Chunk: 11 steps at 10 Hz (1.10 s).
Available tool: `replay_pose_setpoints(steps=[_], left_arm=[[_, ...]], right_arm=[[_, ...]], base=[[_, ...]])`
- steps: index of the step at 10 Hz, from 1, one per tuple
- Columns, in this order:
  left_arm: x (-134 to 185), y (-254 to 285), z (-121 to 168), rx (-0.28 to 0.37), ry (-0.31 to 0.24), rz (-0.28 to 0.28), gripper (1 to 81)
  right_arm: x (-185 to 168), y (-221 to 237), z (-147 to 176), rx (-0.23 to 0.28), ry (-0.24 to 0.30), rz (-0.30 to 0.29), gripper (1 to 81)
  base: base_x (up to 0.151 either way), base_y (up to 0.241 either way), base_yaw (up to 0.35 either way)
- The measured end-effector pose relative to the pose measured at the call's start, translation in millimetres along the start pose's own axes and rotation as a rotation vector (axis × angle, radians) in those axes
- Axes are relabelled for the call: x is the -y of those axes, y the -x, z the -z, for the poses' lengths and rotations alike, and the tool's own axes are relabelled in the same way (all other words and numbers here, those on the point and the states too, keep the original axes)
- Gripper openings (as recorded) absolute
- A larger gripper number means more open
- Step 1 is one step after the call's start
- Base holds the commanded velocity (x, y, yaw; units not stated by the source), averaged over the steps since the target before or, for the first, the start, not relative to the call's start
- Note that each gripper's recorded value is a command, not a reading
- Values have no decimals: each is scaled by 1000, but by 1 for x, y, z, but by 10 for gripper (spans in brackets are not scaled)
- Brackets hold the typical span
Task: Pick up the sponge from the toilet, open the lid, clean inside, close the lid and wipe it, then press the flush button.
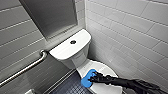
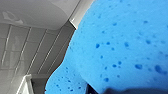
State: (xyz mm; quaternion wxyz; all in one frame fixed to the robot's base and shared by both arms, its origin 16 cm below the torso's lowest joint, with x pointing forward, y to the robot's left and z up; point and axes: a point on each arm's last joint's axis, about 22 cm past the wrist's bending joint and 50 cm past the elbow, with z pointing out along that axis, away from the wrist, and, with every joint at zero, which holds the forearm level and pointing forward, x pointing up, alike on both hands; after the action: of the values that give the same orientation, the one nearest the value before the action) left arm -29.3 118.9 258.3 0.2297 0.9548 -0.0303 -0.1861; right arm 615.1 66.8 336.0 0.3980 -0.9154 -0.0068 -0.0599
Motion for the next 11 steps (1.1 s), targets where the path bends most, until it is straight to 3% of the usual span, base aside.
replay_pose_setpoints(steps=[2, 6, 9, 11], left_arm=[[0, 0, 0, 0, 0, -1, 811], [0, 0, 0, 0, 0, -1, 811], [0, 0, 0, 1, 0, -1, 811], [0, 0, 0, 1, 0, -1, 811]], right_arm=[[-7, 10, 8, -14, -21, -14, 10], [-30, 33, 69, 32, -54, -21, 10], [-114, 75, 133, 31, 37, -99, 10], [-136, 112, 159, 27, 45, -150, 10]], base=[[0, 0, 0], [0, 0, 0], [0, 0, 0], [0, 0, 0]])
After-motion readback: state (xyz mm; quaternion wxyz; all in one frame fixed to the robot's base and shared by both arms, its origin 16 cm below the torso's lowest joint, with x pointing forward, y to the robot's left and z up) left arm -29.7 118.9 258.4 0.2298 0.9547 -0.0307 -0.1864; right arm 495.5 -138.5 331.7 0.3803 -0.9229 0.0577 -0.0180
